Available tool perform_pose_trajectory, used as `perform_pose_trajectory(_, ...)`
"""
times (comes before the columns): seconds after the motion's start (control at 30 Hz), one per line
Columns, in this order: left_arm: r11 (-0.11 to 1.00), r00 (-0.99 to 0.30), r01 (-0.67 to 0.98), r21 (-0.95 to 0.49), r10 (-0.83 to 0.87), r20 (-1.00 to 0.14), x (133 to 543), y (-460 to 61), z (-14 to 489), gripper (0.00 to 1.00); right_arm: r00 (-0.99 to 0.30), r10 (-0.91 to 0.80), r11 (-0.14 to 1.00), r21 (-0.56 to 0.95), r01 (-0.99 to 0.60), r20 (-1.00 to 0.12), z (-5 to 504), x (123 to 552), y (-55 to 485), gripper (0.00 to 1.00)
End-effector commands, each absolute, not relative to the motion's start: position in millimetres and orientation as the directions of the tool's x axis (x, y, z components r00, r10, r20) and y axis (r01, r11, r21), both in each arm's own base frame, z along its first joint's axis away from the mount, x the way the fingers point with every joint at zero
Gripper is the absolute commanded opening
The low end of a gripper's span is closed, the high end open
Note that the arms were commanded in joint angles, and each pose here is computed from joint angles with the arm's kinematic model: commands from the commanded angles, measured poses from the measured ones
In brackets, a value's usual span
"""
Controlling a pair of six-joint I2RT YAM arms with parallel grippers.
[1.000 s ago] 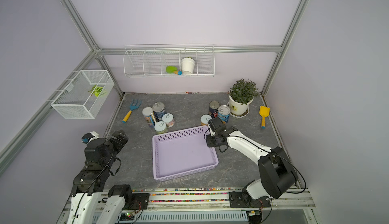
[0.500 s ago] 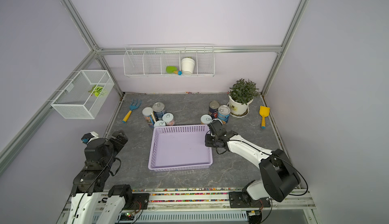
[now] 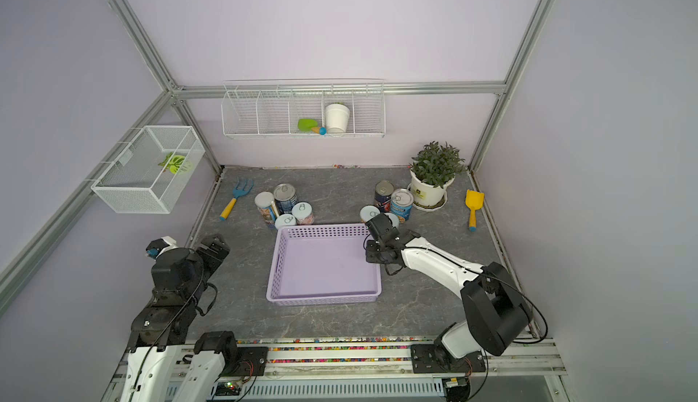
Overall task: Put the canned food in the basket
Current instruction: Adjust the basket at the center of the board.
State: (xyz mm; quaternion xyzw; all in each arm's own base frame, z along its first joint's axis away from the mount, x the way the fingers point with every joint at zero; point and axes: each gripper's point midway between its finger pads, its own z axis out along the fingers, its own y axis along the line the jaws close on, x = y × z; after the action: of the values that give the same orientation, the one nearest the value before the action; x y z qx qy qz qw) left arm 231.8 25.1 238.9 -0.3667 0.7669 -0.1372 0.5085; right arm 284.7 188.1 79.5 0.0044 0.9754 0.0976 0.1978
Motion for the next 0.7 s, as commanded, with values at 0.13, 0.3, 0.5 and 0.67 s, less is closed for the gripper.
perform_pose_trajectory(0.13, 0.689, -0.205, -0.434, -0.581, -0.703, -0.681, 229.7, 27.3, 238.4, 1.0, -0.931, 0.023, 0.995, 0.097, -0.013, -0.365, 74.2, 269.7, 162.4, 0.0)
perform_pose_trajectory(0.3, 0.687, -0.205, -0.436, -0.581, -0.704, -0.68, 229.7, 27.5, 237.5, 1.0, -0.931, 0.005, 0.996, 0.084, -0.028, -0.365, 75.6, 272.5, 163.6, 0.18)
perform_pose_trajectory(0.5, 0.687, -0.205, -0.435, -0.582, -0.705, -0.68, 229.8, 27.3, 237.7, 1.0, -0.915, -0.025, 0.995, 0.082, -0.063, -0.403, 97.4, 275.5, 163.4, 0.6)
perform_pose_trajectory(0.67, 0.687, -0.203, -0.424, -0.59, -0.707, -0.678, 232.1, 25.8, 239.7, 1.0, -0.86, -0.024, 1.0, -0.005, -0.025, -0.51, 143.2, 285.9, 139.9, 0.78)
